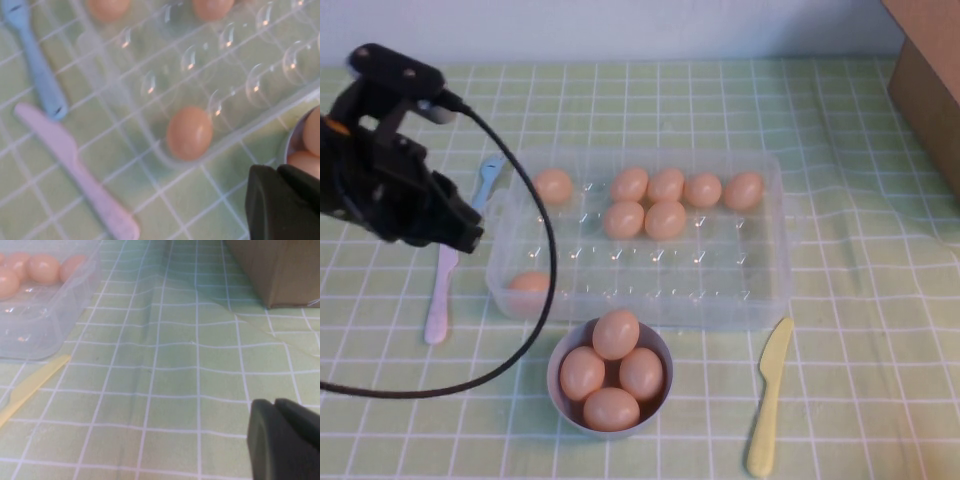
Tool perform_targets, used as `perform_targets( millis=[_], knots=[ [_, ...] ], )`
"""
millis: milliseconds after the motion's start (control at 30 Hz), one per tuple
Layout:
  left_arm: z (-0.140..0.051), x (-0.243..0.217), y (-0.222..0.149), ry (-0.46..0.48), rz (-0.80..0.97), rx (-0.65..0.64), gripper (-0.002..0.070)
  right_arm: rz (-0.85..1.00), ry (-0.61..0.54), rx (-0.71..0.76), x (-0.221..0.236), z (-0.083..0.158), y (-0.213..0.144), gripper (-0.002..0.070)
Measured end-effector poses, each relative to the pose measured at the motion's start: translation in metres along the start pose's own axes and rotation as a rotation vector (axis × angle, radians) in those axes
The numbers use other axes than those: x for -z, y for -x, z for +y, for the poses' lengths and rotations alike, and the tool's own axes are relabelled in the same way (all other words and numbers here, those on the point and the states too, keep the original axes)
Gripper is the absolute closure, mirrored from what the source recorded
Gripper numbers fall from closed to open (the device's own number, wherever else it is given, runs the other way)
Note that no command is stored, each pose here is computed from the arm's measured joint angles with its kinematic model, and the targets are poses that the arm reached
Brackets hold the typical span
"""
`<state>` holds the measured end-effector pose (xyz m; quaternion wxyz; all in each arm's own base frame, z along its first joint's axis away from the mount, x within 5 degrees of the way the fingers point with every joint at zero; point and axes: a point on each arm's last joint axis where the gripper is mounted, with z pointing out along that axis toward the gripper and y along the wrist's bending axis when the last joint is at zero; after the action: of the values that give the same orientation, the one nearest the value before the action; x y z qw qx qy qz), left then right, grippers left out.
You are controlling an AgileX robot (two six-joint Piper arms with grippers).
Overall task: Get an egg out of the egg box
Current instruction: Pick up the egg from the plastic box
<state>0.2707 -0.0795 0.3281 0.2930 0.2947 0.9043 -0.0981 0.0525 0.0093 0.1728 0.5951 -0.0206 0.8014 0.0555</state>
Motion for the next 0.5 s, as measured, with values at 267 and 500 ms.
perform_targets(
  millis=[267,500],
  knots=[
    [-0.029,-0.054,0.052,-0.089,0.079,-0.198,0.0678,0.0,0.0,0.0,0.0,0.0,0.0,0.0694],
    [-0.044,-0.099,0.074,-0.116,0.09,-0.322,0.0678,0.0,0.0,0.0,0.0,0.0,0.0,0.0694]
  ],
)
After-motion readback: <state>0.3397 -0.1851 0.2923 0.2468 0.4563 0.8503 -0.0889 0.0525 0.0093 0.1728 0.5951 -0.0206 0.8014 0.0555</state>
